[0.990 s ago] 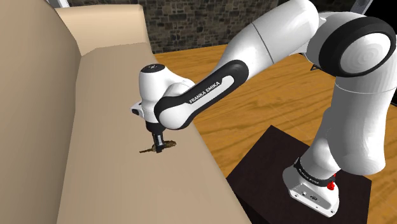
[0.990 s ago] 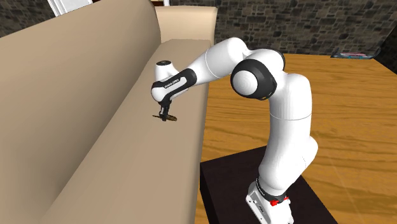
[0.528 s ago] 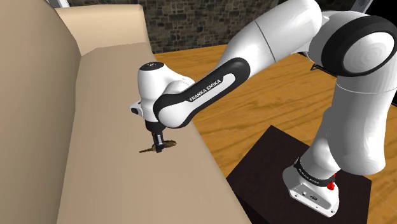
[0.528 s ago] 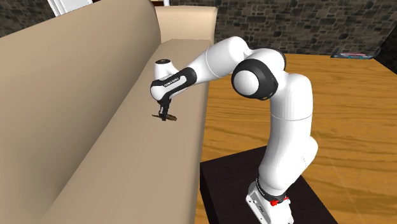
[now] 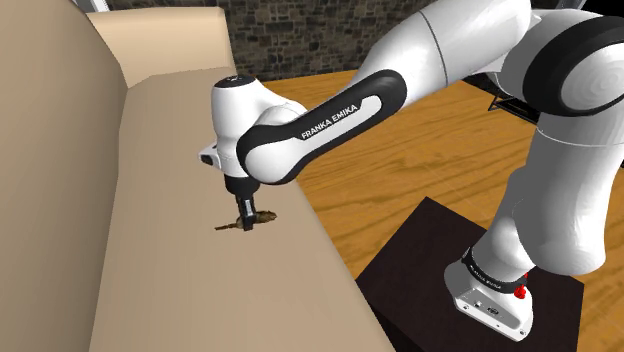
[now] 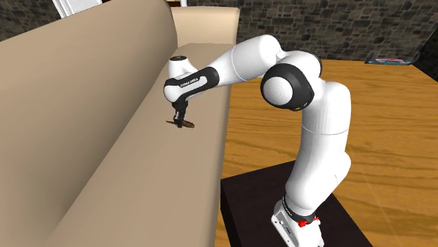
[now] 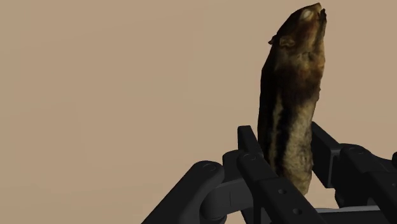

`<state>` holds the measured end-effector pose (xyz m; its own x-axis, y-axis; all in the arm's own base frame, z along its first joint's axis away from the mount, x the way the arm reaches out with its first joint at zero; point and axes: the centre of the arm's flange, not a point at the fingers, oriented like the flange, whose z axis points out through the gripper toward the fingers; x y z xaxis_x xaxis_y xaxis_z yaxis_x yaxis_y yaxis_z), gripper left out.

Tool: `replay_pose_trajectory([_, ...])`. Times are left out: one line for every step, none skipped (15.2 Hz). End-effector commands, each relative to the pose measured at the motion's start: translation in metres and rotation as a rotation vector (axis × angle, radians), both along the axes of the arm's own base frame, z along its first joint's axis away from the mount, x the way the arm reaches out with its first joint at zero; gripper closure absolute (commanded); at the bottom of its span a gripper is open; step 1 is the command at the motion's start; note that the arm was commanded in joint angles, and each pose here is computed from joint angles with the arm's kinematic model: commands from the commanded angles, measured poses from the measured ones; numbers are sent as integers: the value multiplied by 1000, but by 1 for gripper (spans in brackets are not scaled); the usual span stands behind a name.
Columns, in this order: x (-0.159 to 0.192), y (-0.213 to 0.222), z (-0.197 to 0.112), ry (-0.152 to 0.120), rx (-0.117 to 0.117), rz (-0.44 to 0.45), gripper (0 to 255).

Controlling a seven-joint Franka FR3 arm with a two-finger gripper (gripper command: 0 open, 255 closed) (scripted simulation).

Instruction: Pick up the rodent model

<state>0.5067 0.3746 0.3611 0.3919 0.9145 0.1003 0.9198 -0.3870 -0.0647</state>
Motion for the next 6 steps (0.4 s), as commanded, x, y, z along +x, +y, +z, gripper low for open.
replay_pose_trajectory([1, 0, 11, 0, 0, 0, 255])
replay_pose_trajectory([1, 0, 16, 0, 0, 0, 255])
replay_pose_trajectory([1, 0, 21, 0, 0, 0, 255])
replay_pose_trajectory([1, 0, 27, 0, 0, 0, 255])
replay_pose_trajectory([1, 0, 27, 0, 0, 0, 255])
replay_pose_trajectory([1, 0, 27, 0, 0, 0, 255])
